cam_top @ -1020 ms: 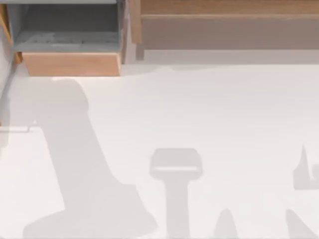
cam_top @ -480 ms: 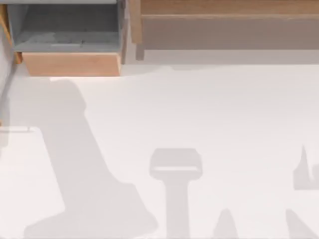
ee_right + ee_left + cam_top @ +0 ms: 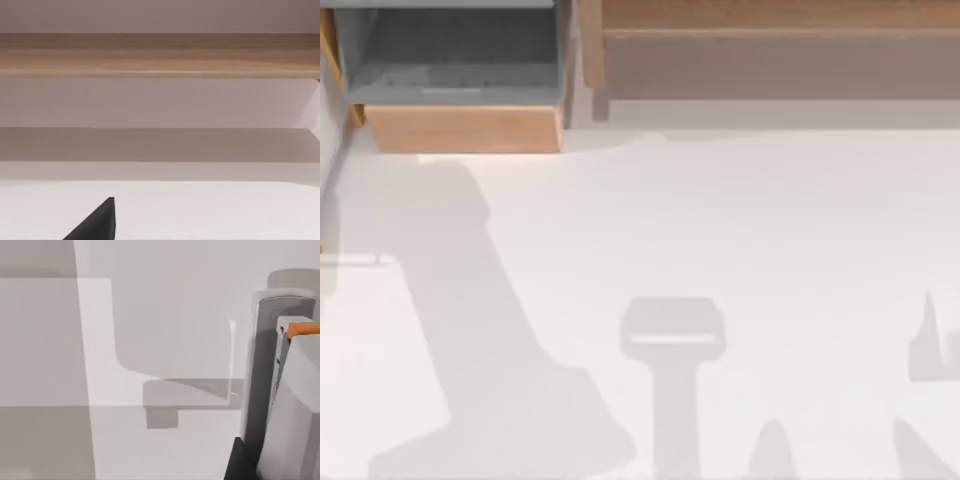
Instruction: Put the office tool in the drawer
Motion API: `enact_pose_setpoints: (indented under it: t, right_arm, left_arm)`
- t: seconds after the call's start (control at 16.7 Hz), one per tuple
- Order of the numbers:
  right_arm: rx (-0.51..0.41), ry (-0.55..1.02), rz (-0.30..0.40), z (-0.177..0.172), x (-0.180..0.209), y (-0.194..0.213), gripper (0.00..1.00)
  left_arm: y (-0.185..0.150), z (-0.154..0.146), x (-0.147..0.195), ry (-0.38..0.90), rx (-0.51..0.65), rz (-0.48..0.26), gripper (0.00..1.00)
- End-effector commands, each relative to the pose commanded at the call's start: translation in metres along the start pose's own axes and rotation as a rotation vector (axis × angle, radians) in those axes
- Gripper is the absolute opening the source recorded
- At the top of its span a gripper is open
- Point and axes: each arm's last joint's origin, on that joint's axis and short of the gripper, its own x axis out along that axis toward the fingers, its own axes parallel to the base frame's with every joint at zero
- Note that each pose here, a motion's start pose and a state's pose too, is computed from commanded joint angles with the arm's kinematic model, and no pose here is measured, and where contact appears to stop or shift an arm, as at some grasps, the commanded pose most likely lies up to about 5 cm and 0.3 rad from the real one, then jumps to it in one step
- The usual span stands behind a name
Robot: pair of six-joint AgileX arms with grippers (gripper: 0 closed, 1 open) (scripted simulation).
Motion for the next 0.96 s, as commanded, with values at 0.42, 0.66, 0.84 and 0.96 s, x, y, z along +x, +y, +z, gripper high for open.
enact_pose_setpoints:
  t: [0.42,0.66,0.84,0.96]
  right_arm:
    - [0.000,0.000,0.000,0.0000,0.0000,0.0000,1.00]
    - [0.000,0.000,0.000,0.0000,0.0000,0.0000,1.00]
    - [0.000,0.000,0.000,0.0000,0.0000,0.0000,1.00]
    - [0.000,0.000,0.000,0.0000,0.0000,0.0000,1.00]
  left_arm:
    - [0.0000,0.0000,0.0000,0.000,0.000,0.000,0.75]
    - [0.0000,0.0000,0.0000,0.000,0.000,0.000,1.00]
    - [0.0000,0.0000,0.0000,0.000,0.000,0.000,1.00]
    - [0.0000,0.0000,0.0000,0.000,0.000,0.000,1.00]
